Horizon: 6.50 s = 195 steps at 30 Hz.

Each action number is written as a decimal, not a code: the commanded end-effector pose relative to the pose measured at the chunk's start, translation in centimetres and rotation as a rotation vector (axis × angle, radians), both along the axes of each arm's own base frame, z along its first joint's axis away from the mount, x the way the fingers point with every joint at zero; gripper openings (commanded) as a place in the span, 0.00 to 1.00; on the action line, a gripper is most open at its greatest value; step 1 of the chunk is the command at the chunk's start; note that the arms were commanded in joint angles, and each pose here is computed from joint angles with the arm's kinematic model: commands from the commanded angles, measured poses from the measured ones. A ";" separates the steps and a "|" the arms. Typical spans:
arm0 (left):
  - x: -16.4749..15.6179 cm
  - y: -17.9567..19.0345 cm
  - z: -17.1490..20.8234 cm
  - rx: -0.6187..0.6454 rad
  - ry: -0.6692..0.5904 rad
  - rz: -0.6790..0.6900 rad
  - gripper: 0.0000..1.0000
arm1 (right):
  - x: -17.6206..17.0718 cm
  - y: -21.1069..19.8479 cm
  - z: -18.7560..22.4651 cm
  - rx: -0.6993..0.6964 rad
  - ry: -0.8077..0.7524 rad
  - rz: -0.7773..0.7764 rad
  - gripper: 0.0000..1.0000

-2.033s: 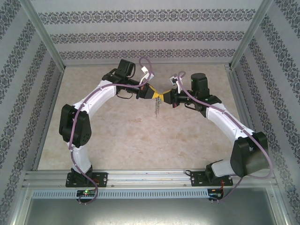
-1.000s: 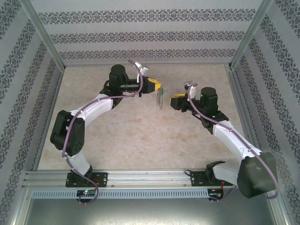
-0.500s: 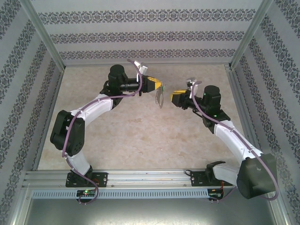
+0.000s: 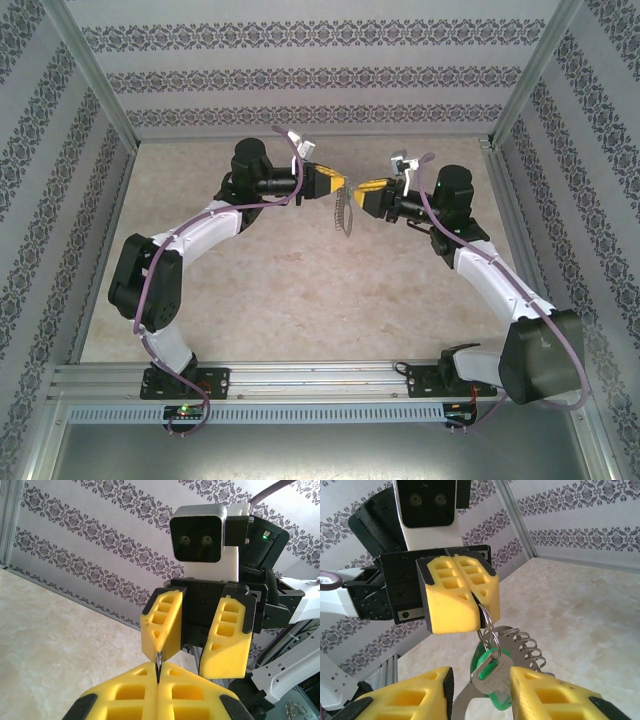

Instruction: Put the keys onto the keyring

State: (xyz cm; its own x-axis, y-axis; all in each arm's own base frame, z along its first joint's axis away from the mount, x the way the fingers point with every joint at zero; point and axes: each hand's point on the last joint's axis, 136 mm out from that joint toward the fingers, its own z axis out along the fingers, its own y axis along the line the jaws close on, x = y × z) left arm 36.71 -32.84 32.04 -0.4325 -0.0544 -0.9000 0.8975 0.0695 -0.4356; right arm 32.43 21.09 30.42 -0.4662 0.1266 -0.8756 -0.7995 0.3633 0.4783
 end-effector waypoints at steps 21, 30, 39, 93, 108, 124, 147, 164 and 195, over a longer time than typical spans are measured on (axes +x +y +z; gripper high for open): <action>-0.7 -0.5 1.5 -0.033 -0.054 -0.042 0.00 | -0.2 1.5 1.4 0.022 -0.034 0.089 0.00; -0.7 -0.2 2.3 -0.057 -0.084 -0.010 0.00 | -0.6 1.9 0.2 0.012 -0.002 0.115 0.00; -0.6 -0.2 2.6 -0.062 -0.092 -0.004 0.00 | -0.8 1.9 -0.2 0.009 0.004 0.118 0.00; -0.7 -0.1 2.8 -0.084 -0.096 -0.004 0.00 | -0.3 2.2 0.7 0.039 0.012 0.141 0.00; -0.5 0.4 3.3 -0.088 -0.113 0.011 0.00 | -0.3 1.2 -1.7 0.022 0.067 0.123 0.00; -0.5 0.4 2.7 -0.086 -0.099 0.015 0.00 | -0.5 4.0 -0.7 0.025 0.054 0.197 0.00; -0.4 0.4 2.6 -0.095 -0.096 0.019 0.00 | 0.5 0.7 1.9 0.064 0.001 0.030 0.41; -0.6 0.4 3.0 -0.098 -0.099 0.013 0.00 | 1.6 2.4 2.5 0.067 -0.006 0.061 0.13; 2.8 4.1 0.3 0.033 -0.006 -0.042 0.46 | 2.3 1.7 0.3 -0.250 -0.005 0.104 0.00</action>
State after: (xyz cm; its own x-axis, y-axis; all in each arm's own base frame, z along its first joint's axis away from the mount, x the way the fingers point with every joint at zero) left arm 40.00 -28.56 32.77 -0.4335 -0.0598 -0.8992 0.8940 0.0970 -0.4375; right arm 35.12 22.32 31.24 -0.4702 -0.0780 -0.8791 -0.8173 0.4144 0.4003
